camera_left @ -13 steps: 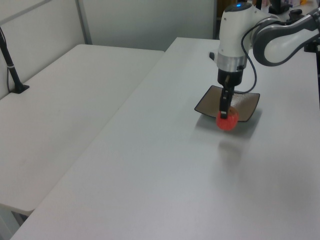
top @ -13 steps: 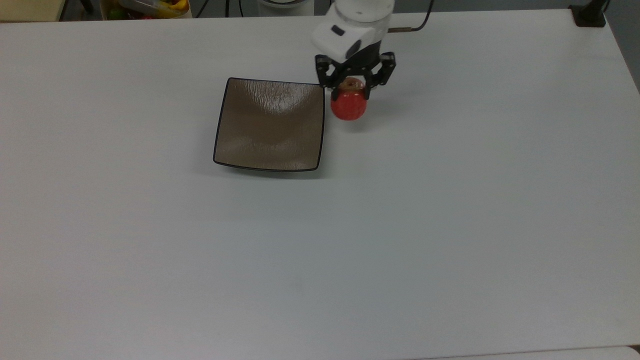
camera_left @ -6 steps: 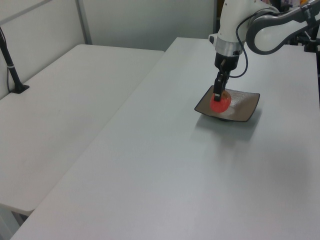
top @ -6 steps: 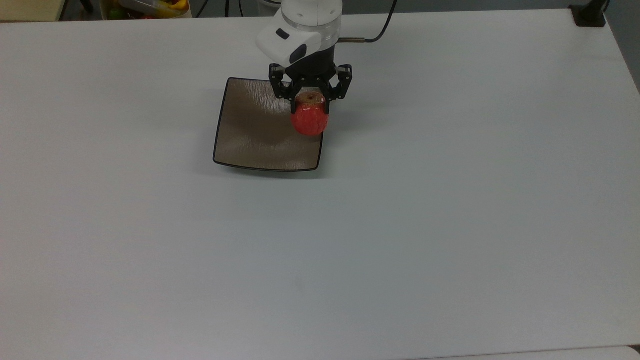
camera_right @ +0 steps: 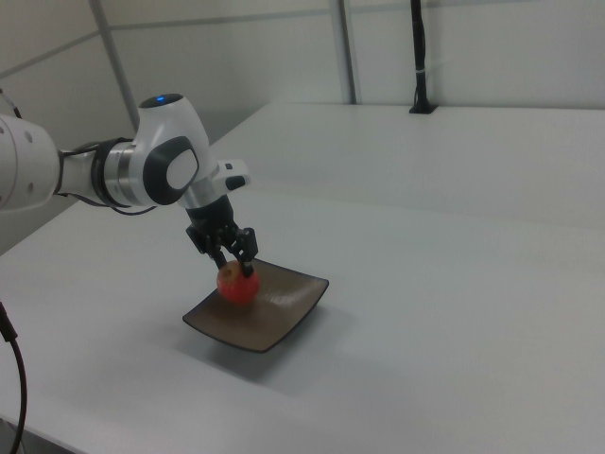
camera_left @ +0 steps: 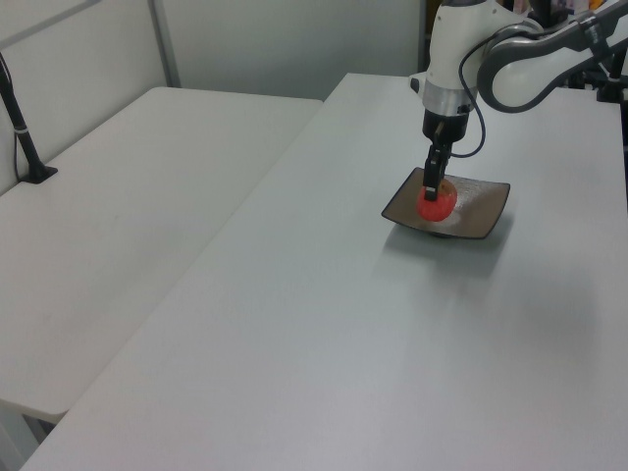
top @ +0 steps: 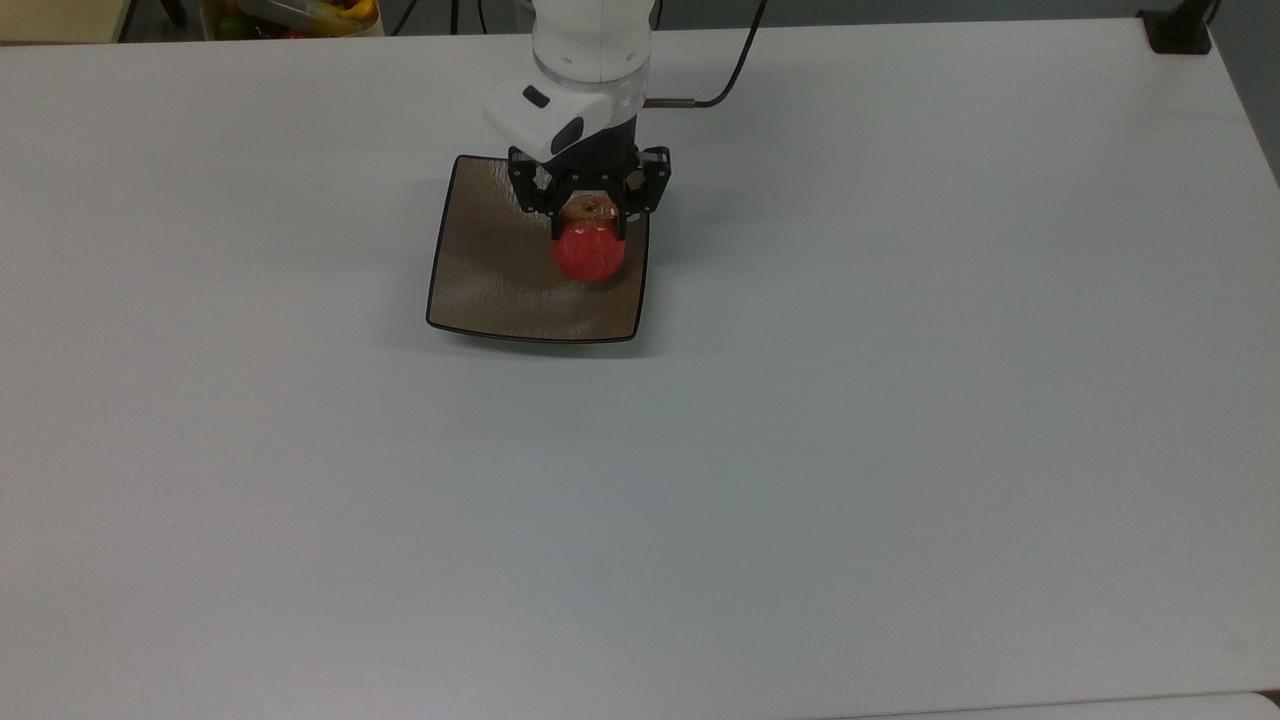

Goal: Apples placed on a ceramic plate
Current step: 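Lift the apple and carry it over the brown square plate, then lower the apple onto the plate and open the gripper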

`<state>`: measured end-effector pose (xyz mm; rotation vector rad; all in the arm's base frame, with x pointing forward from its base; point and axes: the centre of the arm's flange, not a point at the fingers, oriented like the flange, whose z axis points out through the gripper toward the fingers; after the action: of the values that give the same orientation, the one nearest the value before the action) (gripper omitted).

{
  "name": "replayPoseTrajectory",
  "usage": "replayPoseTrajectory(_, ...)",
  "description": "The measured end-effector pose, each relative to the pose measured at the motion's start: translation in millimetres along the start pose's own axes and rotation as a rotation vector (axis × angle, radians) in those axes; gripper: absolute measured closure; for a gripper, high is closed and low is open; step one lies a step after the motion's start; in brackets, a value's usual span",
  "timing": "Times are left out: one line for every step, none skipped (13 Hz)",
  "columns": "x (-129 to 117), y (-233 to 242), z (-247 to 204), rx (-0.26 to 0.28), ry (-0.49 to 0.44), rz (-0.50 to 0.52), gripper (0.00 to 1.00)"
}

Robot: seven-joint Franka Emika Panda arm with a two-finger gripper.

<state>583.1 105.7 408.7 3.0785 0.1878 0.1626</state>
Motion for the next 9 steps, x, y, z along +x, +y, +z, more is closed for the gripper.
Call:
replayPoseTrajectory(0.1, 4.6, 6.5, -0.015, -0.01, -0.011, 0.39)
replayPoseTrajectory(0.0, 10.1, 13.0, -0.023, -0.02, -0.017, 0.35)
replayPoseTrajectory(0.0, 16.2, 17.1, -0.027, -0.027, -0.02, 0.35)
replayPoseTrajectory(0.2, 21.4, 18.8, -0.029, -0.03, -0.017, 0.28)
replayPoseTrajectory(0.2, 23.2, 18.9, -0.029, -0.031, -0.016, 0.14)
replayPoseTrajectory(0.2, 23.1, 18.9, -0.029, -0.031, -0.016, 0.02)
replayPoseTrajectory(0.2, 23.1, 18.9, -0.03, -0.031, -0.016, 0.0)
replayPoseTrajectory(0.2, 23.1, 18.9, -0.03, -0.031, -0.016, 0.0)
replayPoseTrajectory(0.5, 23.1, 18.4, -0.03, -0.03, -0.016, 0.0)
